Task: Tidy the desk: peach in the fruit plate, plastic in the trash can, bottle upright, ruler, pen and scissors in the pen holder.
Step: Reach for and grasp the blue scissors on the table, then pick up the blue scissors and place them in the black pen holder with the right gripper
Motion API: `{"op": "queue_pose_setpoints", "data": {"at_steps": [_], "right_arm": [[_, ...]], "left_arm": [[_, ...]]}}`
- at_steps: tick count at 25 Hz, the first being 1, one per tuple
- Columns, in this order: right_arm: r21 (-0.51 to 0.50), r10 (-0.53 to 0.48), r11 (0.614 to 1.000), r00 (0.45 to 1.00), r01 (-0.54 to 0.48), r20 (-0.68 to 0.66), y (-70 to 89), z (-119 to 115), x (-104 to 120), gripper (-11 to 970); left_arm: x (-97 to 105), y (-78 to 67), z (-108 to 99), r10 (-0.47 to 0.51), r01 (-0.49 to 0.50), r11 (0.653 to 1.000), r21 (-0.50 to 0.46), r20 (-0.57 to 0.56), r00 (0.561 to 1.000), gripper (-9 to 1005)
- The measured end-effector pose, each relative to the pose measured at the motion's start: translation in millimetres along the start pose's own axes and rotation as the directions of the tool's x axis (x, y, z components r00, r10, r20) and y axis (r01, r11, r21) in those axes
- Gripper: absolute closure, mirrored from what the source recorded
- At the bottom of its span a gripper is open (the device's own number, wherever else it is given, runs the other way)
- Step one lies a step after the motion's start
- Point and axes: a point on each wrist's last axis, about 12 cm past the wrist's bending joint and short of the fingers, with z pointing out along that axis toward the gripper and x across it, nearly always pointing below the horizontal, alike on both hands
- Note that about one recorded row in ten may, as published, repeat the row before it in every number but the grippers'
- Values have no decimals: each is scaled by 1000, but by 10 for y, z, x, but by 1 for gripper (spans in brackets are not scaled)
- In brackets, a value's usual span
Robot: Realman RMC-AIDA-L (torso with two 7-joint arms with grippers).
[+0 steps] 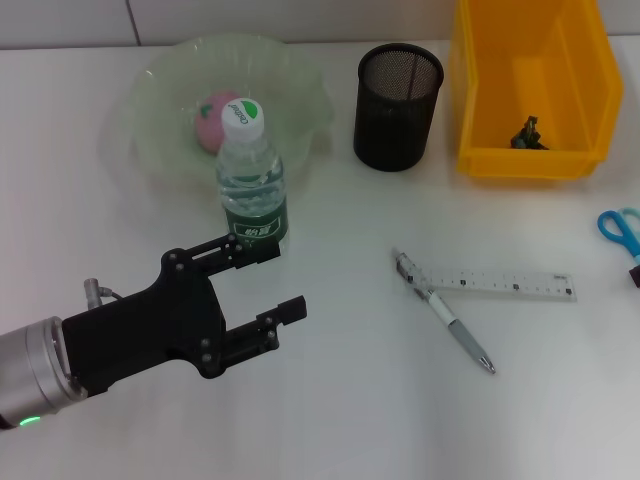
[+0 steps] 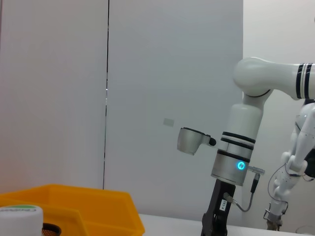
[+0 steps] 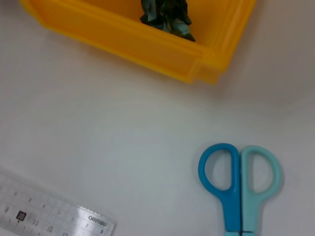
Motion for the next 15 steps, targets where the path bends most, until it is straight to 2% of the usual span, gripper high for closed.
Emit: {"op": "queue_pose_setpoints", "data": {"at_steps": [15], "right_arm": [[10, 10, 1000, 1000, -10, 13, -30, -33, 23, 757]], "left_arm": [[5, -15, -10, -4, 4, 1000, -1, 2, 1000, 347]]}}
